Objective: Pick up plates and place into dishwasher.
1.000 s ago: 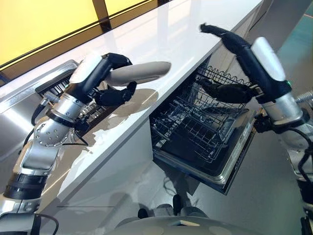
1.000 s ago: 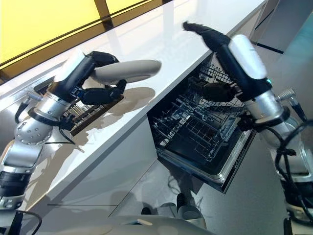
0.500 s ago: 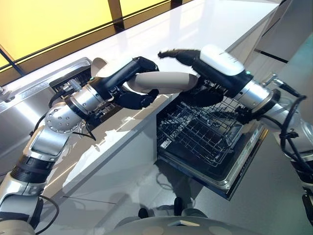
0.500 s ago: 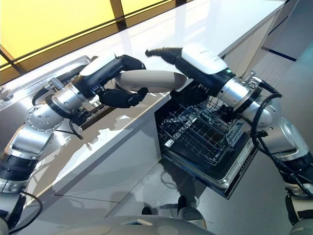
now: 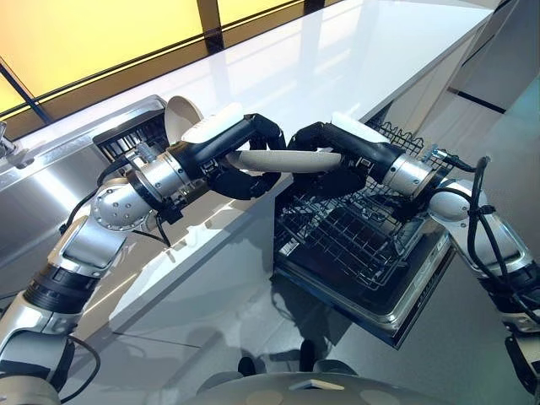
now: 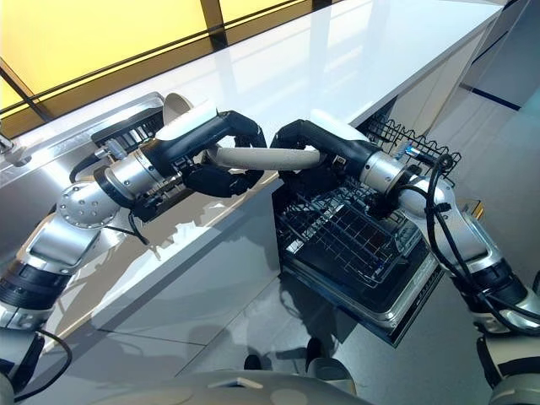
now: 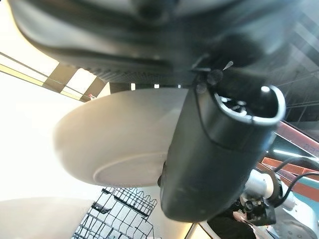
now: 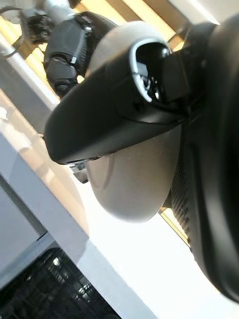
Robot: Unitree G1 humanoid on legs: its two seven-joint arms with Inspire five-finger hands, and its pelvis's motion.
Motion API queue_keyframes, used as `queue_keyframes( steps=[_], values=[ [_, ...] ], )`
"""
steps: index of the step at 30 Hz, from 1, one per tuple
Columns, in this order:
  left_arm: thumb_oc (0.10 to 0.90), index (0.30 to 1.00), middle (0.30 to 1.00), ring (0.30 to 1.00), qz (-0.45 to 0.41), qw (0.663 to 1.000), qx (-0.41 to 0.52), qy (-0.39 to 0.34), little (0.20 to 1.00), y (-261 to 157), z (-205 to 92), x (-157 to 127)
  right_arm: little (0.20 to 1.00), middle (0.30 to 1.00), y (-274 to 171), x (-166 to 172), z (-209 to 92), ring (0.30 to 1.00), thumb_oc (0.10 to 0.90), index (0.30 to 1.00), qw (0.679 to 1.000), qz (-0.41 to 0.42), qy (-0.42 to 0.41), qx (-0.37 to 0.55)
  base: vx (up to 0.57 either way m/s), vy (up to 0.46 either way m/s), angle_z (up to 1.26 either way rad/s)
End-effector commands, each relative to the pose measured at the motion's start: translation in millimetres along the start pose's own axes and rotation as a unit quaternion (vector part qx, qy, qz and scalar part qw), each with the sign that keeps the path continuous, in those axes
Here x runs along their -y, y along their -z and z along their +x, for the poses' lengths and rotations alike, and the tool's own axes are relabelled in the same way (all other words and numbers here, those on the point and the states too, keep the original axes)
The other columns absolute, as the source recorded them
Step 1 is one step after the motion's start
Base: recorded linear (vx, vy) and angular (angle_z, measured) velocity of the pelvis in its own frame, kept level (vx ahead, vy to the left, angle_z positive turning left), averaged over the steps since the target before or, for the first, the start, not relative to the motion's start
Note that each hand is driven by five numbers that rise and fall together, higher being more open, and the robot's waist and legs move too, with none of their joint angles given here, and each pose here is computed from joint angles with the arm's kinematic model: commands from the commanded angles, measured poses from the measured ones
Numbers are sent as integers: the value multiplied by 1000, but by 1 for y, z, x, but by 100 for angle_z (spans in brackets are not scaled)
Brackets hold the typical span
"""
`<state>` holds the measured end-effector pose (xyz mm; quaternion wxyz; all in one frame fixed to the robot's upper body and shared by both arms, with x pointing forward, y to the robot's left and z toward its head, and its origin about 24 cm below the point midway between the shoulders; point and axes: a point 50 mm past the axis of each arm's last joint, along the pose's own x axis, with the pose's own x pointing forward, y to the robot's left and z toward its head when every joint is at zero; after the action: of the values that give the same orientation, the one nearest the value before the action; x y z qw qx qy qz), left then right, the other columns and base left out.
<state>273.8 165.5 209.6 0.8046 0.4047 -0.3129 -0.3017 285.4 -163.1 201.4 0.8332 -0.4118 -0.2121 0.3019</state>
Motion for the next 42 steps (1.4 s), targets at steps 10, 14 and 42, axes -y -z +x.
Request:
queue_keyframes(
  steps=[10,14,42],
  values=[
    [800,900,900,900,122,966,-82,-214,900,17,-21,-35,200,300,-2,61,-33,300,100,300,935,-25,352,36,3,-9,2],
    [800,900,900,900,117,946,-155,-260,900,36,-48,-41,200,300,16,70,-56,300,100,300,893,-70,445,-12,38,-28,9],
    [800,900,900,900,107,893,-233,-368,900,52,-118,-70,200,300,146,51,-171,300,100,300,768,-11,490,-411,54,-81,7]
  ],
)
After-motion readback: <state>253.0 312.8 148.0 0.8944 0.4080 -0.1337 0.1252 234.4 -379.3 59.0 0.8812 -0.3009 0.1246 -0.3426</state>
